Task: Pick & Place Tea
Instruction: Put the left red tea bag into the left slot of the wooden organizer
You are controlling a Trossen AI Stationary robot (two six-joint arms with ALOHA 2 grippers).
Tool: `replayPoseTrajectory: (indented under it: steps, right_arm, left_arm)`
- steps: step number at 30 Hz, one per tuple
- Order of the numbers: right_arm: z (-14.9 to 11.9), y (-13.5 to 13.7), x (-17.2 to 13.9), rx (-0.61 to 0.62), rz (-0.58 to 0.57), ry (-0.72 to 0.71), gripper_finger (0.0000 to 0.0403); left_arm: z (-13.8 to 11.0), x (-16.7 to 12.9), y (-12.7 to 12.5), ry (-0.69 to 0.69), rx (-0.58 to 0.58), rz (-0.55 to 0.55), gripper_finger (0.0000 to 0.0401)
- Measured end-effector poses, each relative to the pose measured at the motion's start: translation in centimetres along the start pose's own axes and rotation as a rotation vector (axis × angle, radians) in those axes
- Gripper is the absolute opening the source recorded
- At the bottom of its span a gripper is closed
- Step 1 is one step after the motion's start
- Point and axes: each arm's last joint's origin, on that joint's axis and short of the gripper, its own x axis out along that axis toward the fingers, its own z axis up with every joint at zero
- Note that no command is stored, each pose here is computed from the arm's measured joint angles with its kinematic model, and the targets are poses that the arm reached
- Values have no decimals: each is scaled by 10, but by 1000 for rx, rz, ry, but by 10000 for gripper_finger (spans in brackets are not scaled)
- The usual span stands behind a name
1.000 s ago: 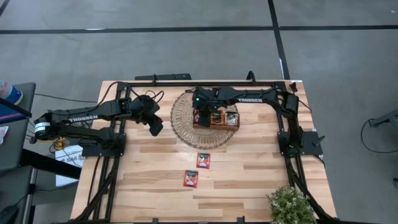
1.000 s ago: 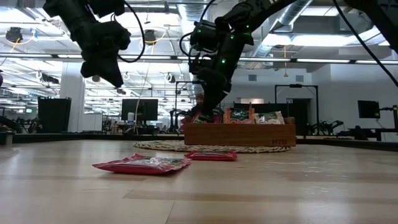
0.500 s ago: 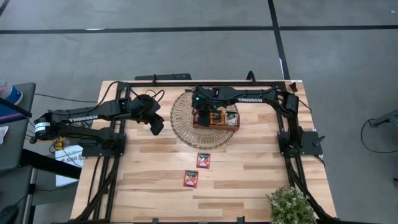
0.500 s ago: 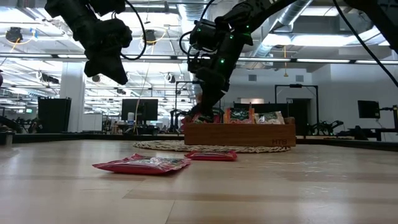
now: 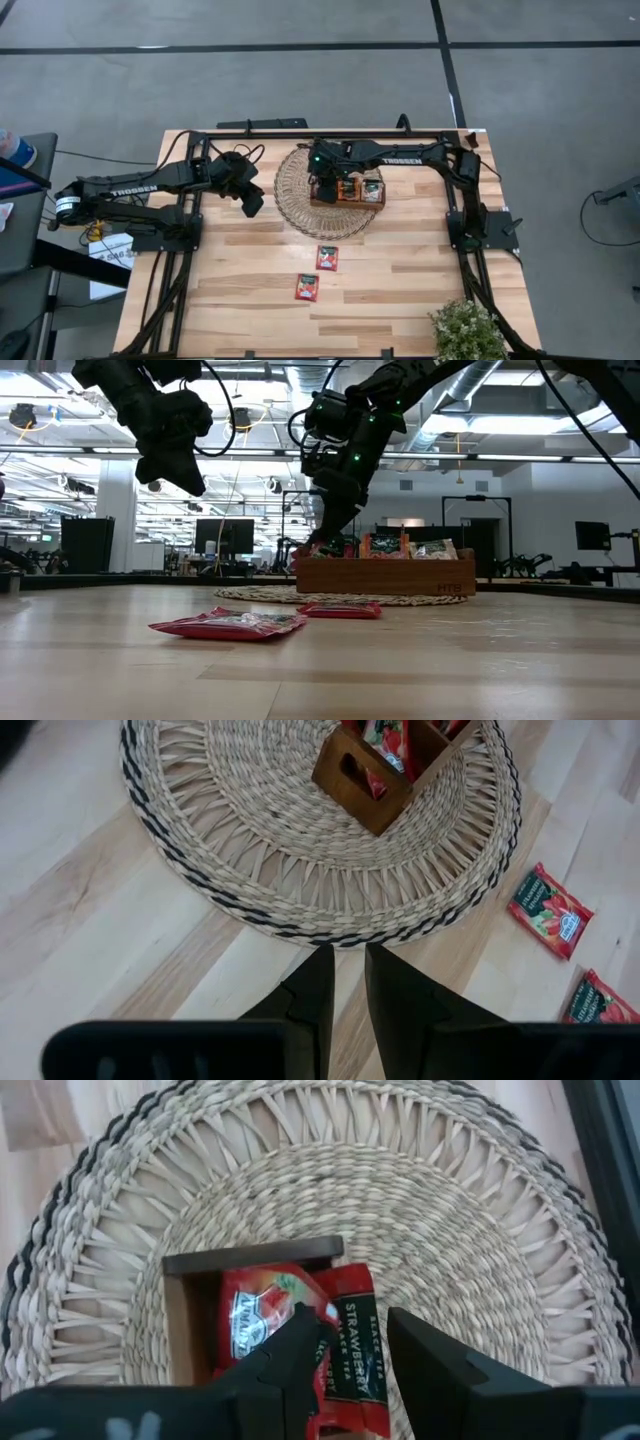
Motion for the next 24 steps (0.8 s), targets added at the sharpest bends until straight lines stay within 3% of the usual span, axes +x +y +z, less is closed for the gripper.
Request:
replayPoseTrajectory:
  steps: [24]
  right_arm:
    - [0, -2, 0, -39, 27, -4, 118]
  left_arm:
    - [0, 0, 0, 0, 8, 0, 50]
